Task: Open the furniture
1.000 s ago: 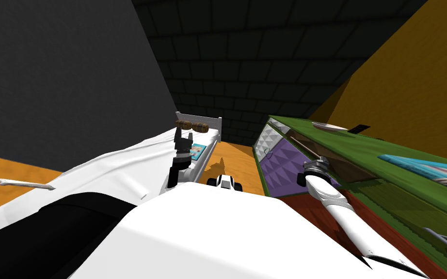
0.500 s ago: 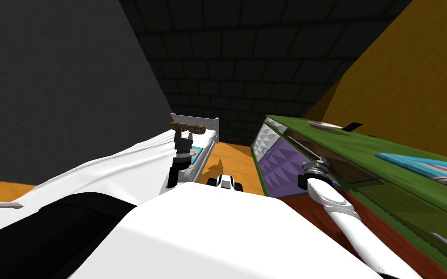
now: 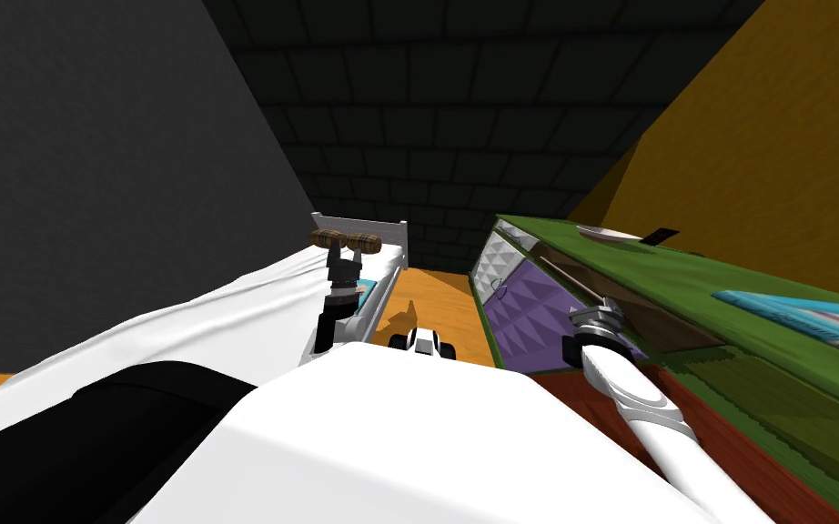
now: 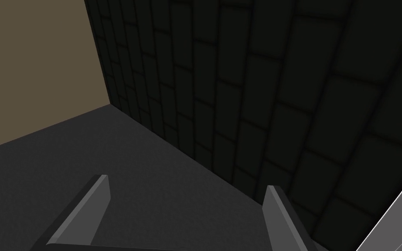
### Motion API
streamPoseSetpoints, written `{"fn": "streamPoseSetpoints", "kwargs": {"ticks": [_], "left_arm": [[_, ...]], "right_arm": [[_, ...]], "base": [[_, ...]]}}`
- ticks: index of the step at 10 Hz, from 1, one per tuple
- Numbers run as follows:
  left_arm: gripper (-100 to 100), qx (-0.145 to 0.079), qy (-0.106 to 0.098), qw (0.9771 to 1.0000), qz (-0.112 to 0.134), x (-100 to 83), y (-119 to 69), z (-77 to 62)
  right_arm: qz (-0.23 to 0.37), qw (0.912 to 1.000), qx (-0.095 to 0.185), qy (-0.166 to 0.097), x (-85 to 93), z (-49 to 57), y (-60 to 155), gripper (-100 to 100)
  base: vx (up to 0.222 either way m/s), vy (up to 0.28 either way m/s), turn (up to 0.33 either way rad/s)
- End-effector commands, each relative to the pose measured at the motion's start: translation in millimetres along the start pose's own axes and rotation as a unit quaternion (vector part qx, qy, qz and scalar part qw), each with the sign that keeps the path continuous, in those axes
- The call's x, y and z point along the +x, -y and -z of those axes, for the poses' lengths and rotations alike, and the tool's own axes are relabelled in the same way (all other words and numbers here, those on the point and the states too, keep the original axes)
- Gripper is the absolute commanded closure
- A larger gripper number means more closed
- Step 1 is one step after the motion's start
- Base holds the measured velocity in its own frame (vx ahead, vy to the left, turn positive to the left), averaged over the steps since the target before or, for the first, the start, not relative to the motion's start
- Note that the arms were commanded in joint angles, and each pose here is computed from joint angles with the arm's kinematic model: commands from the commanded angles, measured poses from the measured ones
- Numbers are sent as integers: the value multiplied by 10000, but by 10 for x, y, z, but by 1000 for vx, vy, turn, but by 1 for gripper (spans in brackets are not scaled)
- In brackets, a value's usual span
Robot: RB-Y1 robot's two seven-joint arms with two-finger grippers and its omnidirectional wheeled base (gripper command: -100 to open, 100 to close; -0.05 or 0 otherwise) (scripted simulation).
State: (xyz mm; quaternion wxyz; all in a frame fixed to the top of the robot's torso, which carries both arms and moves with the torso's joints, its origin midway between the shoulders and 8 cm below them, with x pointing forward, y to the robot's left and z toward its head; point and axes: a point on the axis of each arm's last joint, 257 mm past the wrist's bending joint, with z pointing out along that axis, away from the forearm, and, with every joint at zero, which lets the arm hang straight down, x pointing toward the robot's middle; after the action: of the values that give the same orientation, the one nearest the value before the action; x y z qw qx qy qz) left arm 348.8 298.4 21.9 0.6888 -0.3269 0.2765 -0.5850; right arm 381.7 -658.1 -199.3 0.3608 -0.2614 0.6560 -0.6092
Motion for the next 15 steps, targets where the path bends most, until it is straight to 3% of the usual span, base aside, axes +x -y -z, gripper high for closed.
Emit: {"fn": "streamPoseSetpoints", "kwargs": {"ticks": [1, 4, 5, 6, 8, 9, 11, 13, 14, 15], "left_arm": [[0, 1, 0, 10000, 1, 1, 0, -1], [0, 2, -1, 10000, 2, 2, 0, -1], [0, 1, 0, 10000, 2, 1, 0, -1], [0, -1, 0, 10000, -1, 0, 0, 0], [0, 1, -1, 10000, 1, 1, 0, -1], [0, 2, -1, 10000, 2, 1, 0, -1], [0, 0, 0, 10000, 0, 0, 0, 0], [0, 2, -1, 10000, 2, 1, 0, -1], [0, 2, -1, 10000, 2, 2, 0, -2], [0, 0, 0, 10000, 0, 0, 0, 0]], "right_arm": [[-108, 9995, -272, 98, -62, 292, -267, 100], [-65, 9994, -325, 61, 1, 333, -310, 100], [-6, 9999, -89, 137, 0, 411, -51, 100], [-112, 9997, -76, 212, -91, 509, -38, 100], [-42, 9997, -204, 146, 28, 639, -133, 100], [79, 9998, 73, 182, 49, 684, 165, 100], [-27, 9996, 85, 258, -37, 850, 200, 100], [73, 9998, -34, 191, 81, 943, 125, 100], [233, 9994, 176, 186, 120, 1036, 359, 100], [194, 9994, 228, 176, 117, 1120, 428, 100]], "base": [[25, -22, 29], [-13, 2, 27], [135, -2, -223], [206, -27, -207], [70, -25, -13], [152, 9, -176], [126, 6, -113], [4, -19, 42], [159, -37, -220], [203, -10, -166]]}}
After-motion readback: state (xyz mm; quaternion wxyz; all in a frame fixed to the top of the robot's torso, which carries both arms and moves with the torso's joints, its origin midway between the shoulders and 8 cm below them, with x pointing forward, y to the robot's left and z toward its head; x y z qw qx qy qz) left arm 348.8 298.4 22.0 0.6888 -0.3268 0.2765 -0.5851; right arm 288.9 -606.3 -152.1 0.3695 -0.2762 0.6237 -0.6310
